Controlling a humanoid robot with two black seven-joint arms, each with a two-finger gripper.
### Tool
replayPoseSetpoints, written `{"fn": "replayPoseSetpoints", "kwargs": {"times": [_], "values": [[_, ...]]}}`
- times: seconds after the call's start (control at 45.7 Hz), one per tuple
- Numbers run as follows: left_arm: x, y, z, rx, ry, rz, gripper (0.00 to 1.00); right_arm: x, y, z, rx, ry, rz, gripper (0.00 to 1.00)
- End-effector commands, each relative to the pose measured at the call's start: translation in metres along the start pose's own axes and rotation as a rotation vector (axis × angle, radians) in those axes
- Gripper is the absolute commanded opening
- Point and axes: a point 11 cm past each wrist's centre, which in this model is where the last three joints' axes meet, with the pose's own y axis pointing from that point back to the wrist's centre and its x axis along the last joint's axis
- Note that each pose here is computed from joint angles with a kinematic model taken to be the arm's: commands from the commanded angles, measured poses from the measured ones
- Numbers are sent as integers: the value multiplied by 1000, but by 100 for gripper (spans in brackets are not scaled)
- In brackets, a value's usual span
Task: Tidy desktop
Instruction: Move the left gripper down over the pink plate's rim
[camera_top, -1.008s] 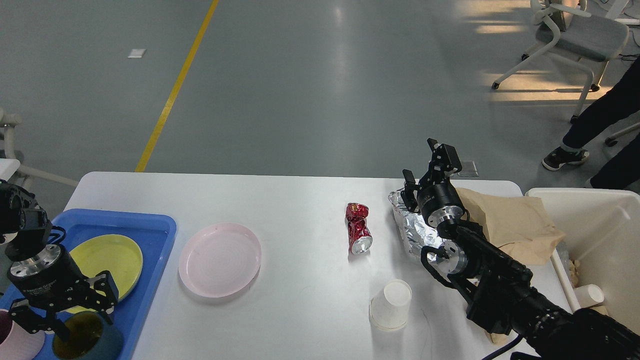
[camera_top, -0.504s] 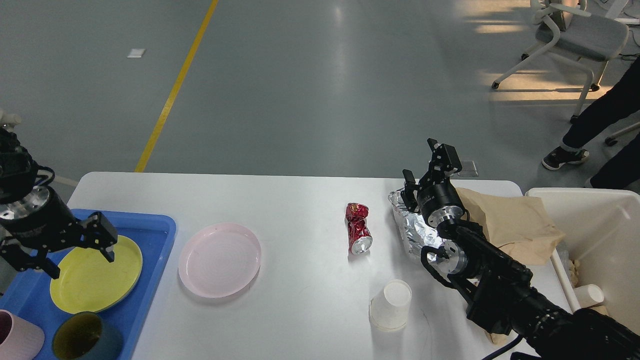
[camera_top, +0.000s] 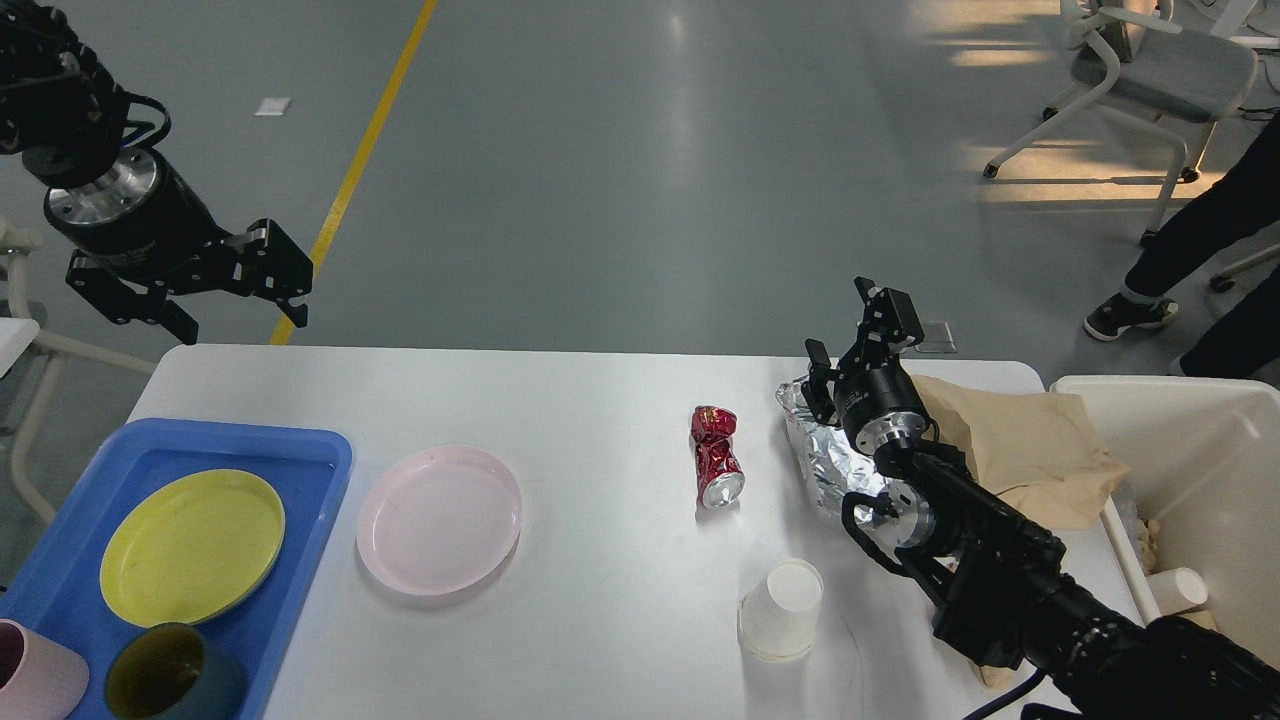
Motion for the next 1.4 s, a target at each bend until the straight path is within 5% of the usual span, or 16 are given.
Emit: {"fn": "replayPoseSetpoints", "kwargs": {"times": [0.0, 0.285, 0.613, 1.227, 1.38], "values": [[2, 6, 30, -9, -61, 15, 96, 0, 0, 0, 0, 0, 0, 100], [-27, -41, 97, 1, -210, -92, 96, 0, 0, 0, 0, 0, 0, 100], [-70, -96, 131, 63, -342, -223, 96, 0, 0, 0, 0, 1, 1, 100], [-114, -156, 108, 95, -326, -387, 96, 0, 0, 0, 0, 0, 0, 100], [-130, -177, 95, 66, -272, -431, 87, 0, 0, 0, 0, 0, 0, 100]]}}
